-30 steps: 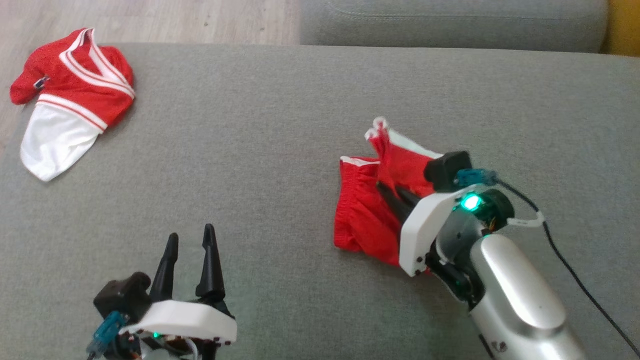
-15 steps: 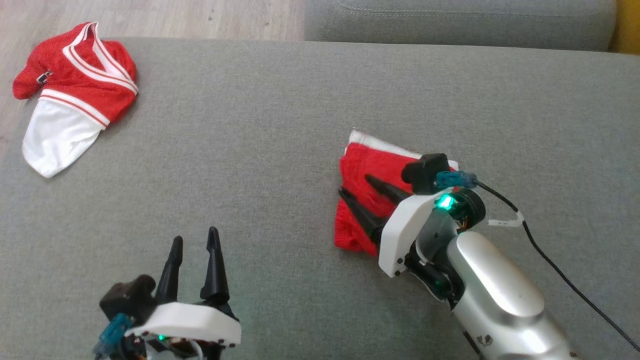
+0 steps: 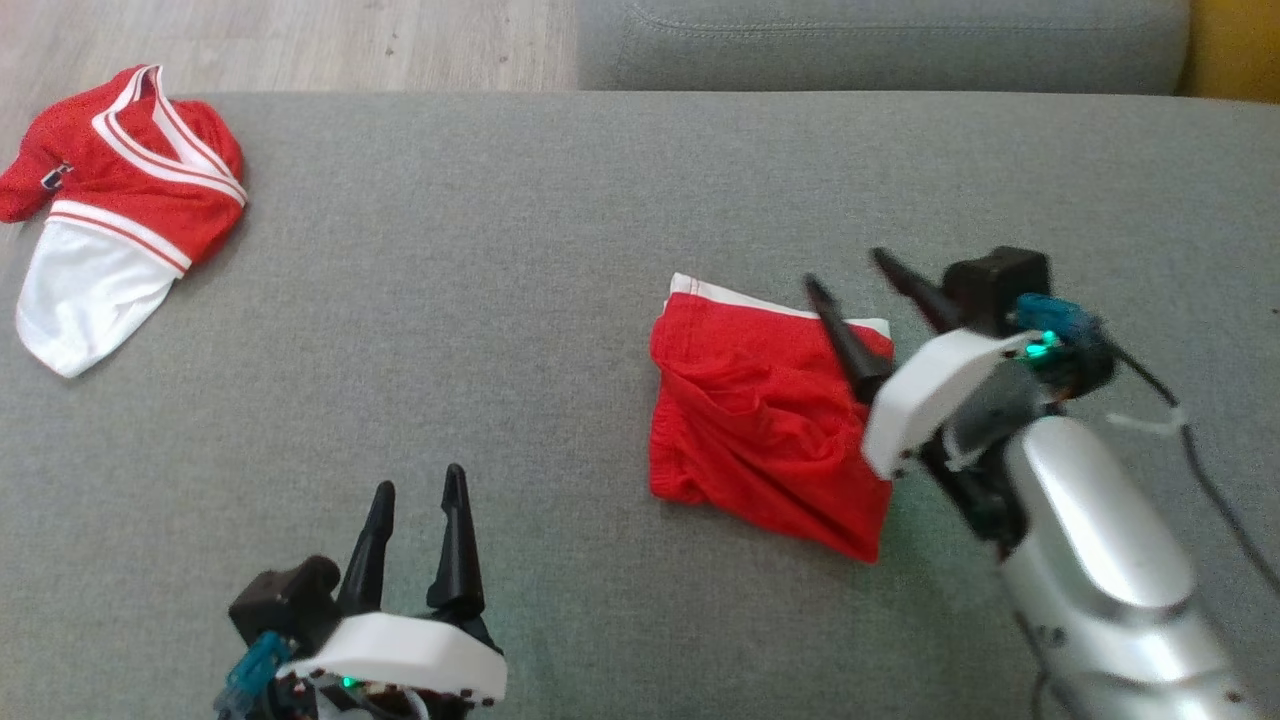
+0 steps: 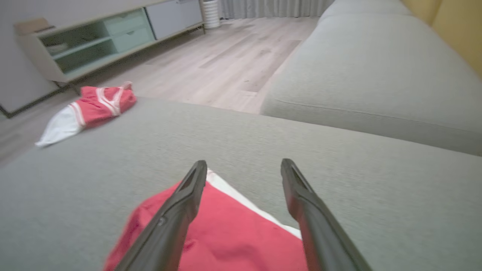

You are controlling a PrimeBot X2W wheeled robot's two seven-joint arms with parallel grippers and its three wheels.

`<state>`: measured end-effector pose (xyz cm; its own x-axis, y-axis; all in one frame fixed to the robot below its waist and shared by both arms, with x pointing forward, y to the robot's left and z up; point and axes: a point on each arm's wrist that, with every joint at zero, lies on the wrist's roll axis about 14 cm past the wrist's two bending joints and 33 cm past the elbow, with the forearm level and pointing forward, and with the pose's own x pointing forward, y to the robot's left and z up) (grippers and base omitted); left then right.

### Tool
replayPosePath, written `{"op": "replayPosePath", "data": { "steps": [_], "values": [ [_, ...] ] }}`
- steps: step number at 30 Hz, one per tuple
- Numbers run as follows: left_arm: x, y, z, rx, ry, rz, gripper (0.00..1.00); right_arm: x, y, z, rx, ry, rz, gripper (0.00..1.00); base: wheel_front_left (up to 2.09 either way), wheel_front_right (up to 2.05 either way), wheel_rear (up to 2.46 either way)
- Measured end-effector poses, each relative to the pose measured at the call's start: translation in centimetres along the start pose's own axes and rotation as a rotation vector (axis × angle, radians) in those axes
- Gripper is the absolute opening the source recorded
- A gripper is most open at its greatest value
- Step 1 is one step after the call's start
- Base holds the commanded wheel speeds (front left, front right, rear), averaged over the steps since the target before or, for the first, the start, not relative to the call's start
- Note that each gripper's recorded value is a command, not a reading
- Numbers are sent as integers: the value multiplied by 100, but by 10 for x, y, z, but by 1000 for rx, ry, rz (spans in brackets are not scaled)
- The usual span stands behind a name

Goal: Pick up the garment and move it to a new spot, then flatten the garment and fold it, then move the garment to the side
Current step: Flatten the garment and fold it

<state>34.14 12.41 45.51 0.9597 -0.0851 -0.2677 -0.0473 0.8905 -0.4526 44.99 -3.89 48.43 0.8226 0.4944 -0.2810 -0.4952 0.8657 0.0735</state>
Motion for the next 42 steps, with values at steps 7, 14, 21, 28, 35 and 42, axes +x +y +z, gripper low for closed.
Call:
{"op": "replayPosePath", "data": {
  "steps": [7, 14, 21, 28, 35, 42],
  "values": [
    [1, 2, -3, 0, 10, 7, 100, -4, -29, -34, -85, 125, -46, 0, 0, 0, 0],
    [2, 3, 1, 1, 0, 11, 100, -11, 0, -78, -88, 257, 59, 0, 0, 0, 0],
    [2, 3, 2, 2, -2, 10, 100, -19, 54, -89, -72, 277, 239, 0, 0, 0, 0],
    [2, 3, 2, 2, -3, 9, 100, -26, 98, -96, -92, 303, 384, 0, 0, 0, 0],
    [0, 4, 3, 2, -8, 12, 100, -31, 116, -111, -130, 347, 444, 0, 0, 0, 0],
    [-3, 1, 7, 7, -22, 3, 100, -38, 135, -115, -151, 327, 488, 0, 0, 0, 0]
  ]
}}
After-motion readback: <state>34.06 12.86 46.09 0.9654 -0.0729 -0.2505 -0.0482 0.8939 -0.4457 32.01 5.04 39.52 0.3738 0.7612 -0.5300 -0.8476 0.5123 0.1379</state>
